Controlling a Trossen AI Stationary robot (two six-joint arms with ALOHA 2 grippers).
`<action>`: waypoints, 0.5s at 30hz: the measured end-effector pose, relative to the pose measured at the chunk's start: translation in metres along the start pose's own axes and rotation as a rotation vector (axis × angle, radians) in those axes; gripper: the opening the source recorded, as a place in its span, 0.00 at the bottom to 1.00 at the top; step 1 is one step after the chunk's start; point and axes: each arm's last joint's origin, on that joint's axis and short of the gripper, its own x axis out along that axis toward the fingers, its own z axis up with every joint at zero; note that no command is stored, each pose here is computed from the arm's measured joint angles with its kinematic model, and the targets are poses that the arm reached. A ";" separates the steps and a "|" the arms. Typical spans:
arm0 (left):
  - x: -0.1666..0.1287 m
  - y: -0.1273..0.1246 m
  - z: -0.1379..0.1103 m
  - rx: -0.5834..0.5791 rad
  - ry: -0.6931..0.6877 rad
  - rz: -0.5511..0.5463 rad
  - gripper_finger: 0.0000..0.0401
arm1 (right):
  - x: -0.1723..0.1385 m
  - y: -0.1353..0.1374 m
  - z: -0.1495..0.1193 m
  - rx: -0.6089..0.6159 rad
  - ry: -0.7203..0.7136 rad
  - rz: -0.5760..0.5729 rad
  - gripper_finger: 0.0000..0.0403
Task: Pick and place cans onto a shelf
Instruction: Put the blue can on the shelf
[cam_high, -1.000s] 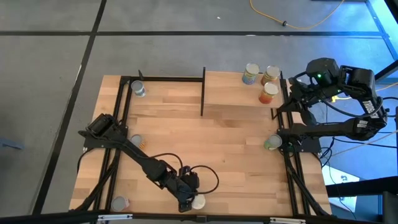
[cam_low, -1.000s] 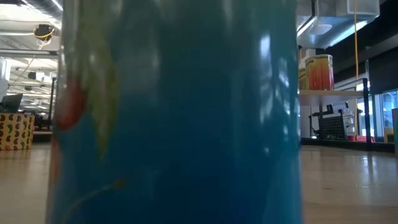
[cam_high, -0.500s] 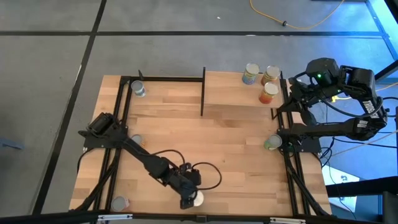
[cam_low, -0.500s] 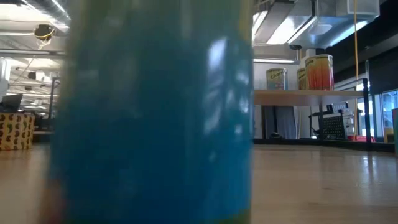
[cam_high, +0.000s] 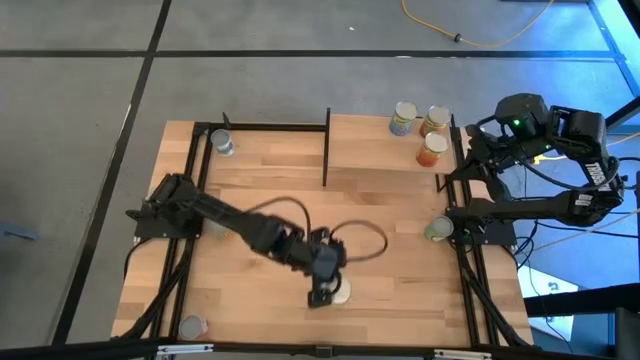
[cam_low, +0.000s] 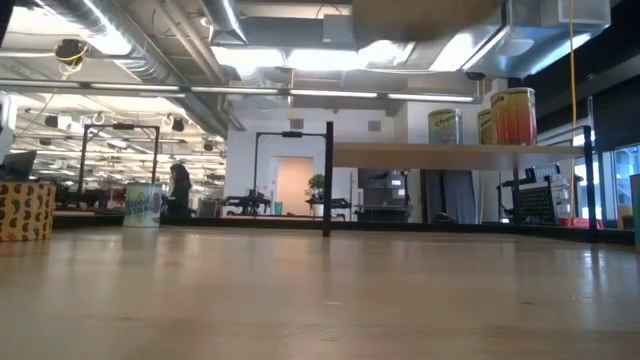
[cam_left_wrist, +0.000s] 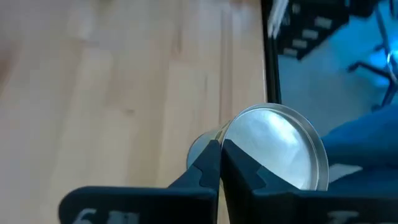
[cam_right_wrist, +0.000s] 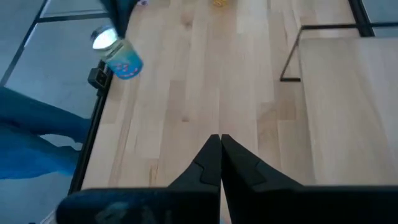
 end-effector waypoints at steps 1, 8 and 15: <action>-0.007 0.005 0.009 -0.013 -0.016 0.008 0.00 | -0.001 0.001 0.000 -0.007 -0.008 0.017 0.02; -0.060 0.057 0.064 -0.042 -0.131 0.168 0.00 | -0.005 0.005 -0.003 -0.011 -0.033 0.046 0.02; -0.100 0.124 0.104 -0.051 -0.257 0.215 0.00 | -0.005 0.005 -0.003 -0.011 -0.032 0.045 0.02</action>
